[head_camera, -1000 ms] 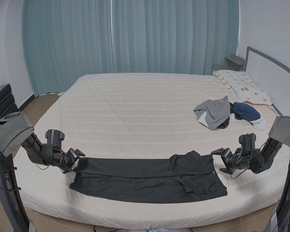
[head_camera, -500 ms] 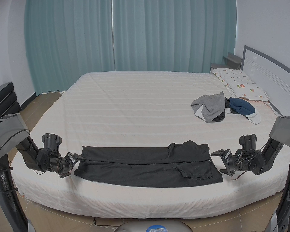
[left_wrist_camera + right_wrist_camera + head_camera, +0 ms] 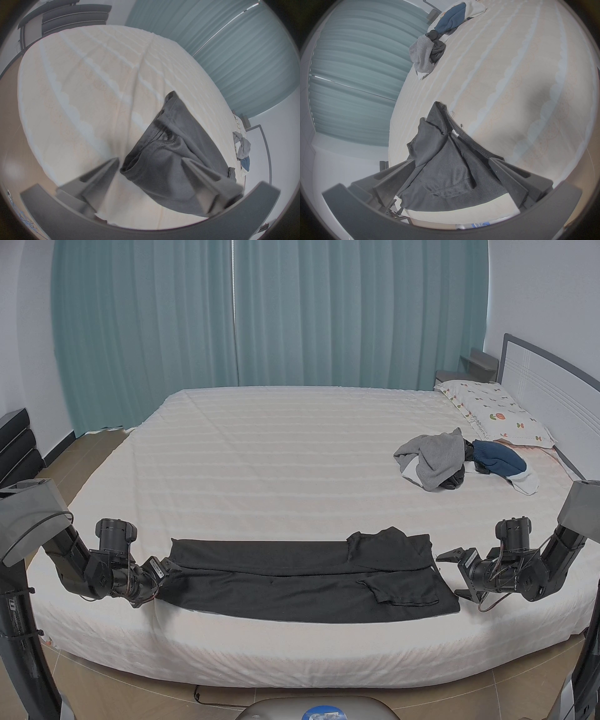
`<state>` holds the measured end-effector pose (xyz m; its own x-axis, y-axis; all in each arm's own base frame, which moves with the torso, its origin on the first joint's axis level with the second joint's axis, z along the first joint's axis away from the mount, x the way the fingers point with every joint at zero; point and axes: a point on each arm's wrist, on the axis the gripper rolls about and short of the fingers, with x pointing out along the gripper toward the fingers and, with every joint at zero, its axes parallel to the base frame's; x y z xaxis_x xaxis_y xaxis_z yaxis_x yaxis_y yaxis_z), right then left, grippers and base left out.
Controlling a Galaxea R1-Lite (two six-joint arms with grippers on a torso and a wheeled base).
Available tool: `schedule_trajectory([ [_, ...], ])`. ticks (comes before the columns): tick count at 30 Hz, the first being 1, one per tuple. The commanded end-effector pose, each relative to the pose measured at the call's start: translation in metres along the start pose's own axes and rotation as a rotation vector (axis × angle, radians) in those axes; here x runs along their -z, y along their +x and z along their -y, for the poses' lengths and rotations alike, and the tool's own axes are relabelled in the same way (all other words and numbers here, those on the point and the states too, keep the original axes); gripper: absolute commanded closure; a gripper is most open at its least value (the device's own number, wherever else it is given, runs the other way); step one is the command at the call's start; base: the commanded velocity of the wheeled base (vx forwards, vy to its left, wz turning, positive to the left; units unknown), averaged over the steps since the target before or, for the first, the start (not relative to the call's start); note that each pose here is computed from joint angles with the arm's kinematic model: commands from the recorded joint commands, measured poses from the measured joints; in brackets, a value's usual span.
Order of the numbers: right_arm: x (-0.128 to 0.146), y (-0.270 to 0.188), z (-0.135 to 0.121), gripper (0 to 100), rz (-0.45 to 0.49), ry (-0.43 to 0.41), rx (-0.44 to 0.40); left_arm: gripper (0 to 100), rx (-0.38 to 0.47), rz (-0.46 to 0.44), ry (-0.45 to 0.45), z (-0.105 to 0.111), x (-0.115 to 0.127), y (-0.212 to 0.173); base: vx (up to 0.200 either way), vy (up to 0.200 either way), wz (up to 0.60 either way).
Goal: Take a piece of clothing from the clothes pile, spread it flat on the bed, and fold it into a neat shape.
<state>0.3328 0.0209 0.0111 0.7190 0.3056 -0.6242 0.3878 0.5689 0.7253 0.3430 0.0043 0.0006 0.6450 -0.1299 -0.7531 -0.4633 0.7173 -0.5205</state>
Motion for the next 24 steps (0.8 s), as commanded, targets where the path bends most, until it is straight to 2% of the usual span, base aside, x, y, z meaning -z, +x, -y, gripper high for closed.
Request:
schedule_trajectory([
  [1, 0.001, 0.001, 0.0, 0, -0.003, -0.002, 0.001, 100, -0.026, -0.024, -0.006, -0.008, 0.007, 0.002, 0.0, 0.0, 0.0],
  [7, 0.005, 0.0, -0.002, 0, -0.011, -0.008, -0.002, 100, -0.063, -0.001, 0.014, -0.01, 0.01, -0.009, 0.0, 0.0, 0.0],
  [11, 0.006, -0.001, -0.001, 0, -0.016, -0.01, 0.001, 100, -0.128, 0.013, 0.063, -0.016, 0.015, -0.01, 0.0, 0.0, 0.0],
  [14, 0.006, -0.001, -0.001, 0, -0.017, -0.011, 0.002, 100, -0.141, 0.008, 0.091, -0.018, 0.017, -0.011, 0.0, 0.0, 0.0],
  [24, 0.006, -0.001, -0.001, 0, -0.017, -0.01, 0.003, 100, -0.162, 0.015, 0.094, -0.019, 0.018, -0.01, 0.0, 0.0, 0.0],
])
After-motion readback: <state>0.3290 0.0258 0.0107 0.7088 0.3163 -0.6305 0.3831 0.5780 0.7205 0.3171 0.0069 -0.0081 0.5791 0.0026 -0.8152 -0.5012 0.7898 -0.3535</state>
